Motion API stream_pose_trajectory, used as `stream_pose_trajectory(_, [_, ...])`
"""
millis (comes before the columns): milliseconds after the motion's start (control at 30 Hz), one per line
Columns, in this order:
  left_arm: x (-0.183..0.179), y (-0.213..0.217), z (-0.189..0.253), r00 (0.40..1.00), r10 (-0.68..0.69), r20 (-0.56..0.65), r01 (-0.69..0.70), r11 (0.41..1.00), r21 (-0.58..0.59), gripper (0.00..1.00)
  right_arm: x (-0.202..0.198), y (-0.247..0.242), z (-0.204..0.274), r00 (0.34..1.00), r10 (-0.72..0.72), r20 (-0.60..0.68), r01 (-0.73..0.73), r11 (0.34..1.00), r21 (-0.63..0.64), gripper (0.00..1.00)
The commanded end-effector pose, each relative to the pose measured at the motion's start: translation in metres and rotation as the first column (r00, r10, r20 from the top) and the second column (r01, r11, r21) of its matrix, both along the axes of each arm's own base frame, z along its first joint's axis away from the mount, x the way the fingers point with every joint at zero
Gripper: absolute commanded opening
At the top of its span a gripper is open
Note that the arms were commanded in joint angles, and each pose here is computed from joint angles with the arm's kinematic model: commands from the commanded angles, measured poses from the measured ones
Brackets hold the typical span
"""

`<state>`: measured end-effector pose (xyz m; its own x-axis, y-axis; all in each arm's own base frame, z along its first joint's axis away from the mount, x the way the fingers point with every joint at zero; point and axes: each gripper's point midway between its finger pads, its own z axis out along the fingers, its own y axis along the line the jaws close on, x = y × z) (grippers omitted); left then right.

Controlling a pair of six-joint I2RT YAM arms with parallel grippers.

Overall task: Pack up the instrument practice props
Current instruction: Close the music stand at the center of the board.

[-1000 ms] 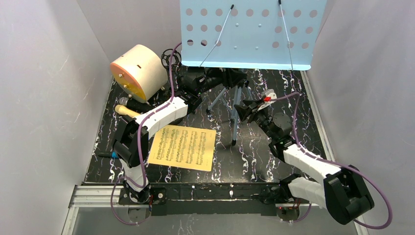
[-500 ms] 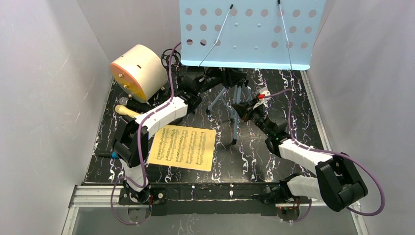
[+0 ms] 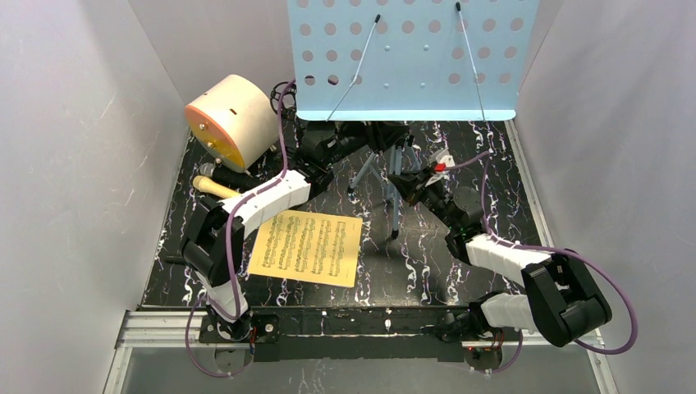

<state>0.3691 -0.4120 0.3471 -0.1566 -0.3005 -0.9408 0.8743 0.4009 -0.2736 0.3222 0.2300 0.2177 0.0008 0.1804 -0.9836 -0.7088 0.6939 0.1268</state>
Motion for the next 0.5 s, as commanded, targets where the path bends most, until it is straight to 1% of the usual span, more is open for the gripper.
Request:
stream_pose_trajectory(0, [-0.041, -0.007, 0.023, 0.984, -0.177, -0.022, 0.174, 0.979, -0.103, 0.05, -0.006, -0.011, 0.047, 0.970, -0.038, 0.240, 0.021, 0.997, 0.072, 0.01])
stream_pose_trajectory(67, [-0.036, 0.001, 0.029, 0.979, -0.202, -0.026, 0.195, 0.968, -0.156, 0.11, -0.009, -0.014, 0.034, 0.975, -0.037, 0.218, 0.025, 0.998, 0.057, 0.01])
stream_pose_trajectory(133, [-0.032, 0.006, 0.034, 0.978, -0.210, -0.014, 0.205, 0.963, -0.176, 0.17, -0.013, -0.016, 0.025, 0.981, -0.025, 0.192, 0.015, 0.998, 0.055, 0.01])
stream_pose_trajectory(267, [-0.033, 0.004, 0.043, 0.971, -0.238, 0.029, 0.240, 0.956, -0.172, 0.27, -0.017, -0.018, 0.012, 0.992, 0.007, 0.125, -0.016, 0.997, 0.073, 0.01])
stream_pose_trajectory(467, [-0.038, 0.006, 0.055, 0.954, -0.287, 0.083, 0.298, 0.935, -0.190, 0.37, -0.020, -0.019, 0.007, 0.995, 0.034, 0.096, -0.041, 0.996, 0.077, 0.01])
